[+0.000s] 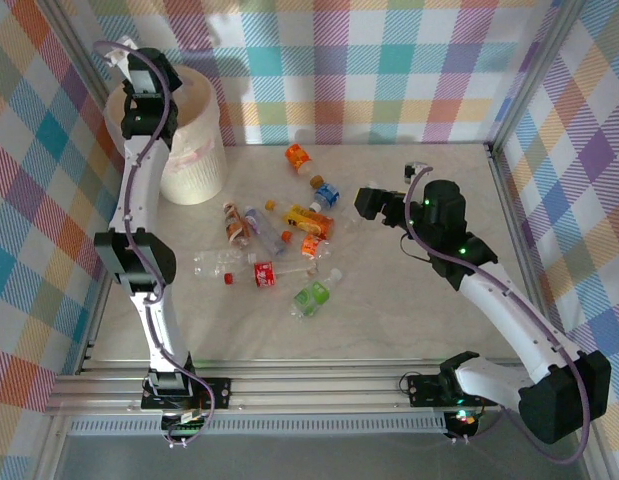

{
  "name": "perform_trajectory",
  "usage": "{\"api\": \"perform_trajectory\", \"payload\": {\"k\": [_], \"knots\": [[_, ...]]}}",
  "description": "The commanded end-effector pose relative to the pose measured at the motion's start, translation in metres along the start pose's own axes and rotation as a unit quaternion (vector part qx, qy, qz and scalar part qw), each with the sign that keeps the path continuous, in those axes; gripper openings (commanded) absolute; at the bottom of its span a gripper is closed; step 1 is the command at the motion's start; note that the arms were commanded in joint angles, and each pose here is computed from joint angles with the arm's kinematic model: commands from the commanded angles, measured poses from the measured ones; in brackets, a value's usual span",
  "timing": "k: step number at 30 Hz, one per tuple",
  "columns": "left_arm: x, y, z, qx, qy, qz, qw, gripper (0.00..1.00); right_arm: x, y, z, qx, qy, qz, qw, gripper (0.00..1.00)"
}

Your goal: Put the plastic bottles in the bin

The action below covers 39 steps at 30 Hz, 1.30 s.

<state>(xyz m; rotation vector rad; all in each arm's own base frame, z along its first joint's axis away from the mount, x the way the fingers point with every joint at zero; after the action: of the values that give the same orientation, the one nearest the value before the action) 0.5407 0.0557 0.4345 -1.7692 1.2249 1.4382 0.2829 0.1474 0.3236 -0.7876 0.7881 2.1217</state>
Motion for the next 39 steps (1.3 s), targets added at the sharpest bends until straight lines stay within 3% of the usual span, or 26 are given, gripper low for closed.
{"api": "perform_trajectory", "payload": {"k": [1,4,10,20,24,30,39], "knots": [[0.006,-0.018,0.017,-0.008,0.085,0.024,0.996,0.49,-0.002,0.004,-0.002,0.008,0.010,-0.005,1.000,1.00],[0.022,-0.035,0.029,-0.032,0.116,0.036,0.992,0.50,-0.002,0.004,-0.002,0.011,0.012,-0.002,1.000,1.00],[0.056,-0.079,0.047,0.020,0.232,0.083,0.969,0.50,0.000,0.001,-0.005,0.017,0.010,0.006,1.000,1.00],[0.093,-0.102,0.047,0.043,0.302,0.133,0.943,0.59,0.003,-0.002,-0.008,0.022,-0.002,0.011,1.000,1.00],[0.093,-0.106,0.041,0.068,0.331,0.129,0.932,0.68,0.003,-0.004,-0.008,0.023,-0.003,0.013,1.000,1.00],[0.086,-0.101,0.038,0.078,0.328,0.134,0.932,0.79,0.004,-0.005,-0.009,0.024,-0.003,0.015,1.000,1.00],[0.041,-0.071,0.022,0.137,0.315,0.122,0.931,0.93,0.005,-0.008,-0.009,0.022,-0.005,0.022,1.000,1.00]]}}
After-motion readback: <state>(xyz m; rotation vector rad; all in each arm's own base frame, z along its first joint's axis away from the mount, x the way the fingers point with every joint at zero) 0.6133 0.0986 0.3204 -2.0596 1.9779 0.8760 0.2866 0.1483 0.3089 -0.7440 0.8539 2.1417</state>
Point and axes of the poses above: each hand's point on the last joint's axis, 136 mm out from that joint toward the fingers, its own y axis back along the fingers, its own z axis along the line the jaws close on, x = y × z, the point moved 7 cm from there along y, back along the fingers, and after that the axes turned 8 degrees about -y, right-handed, at the moved point
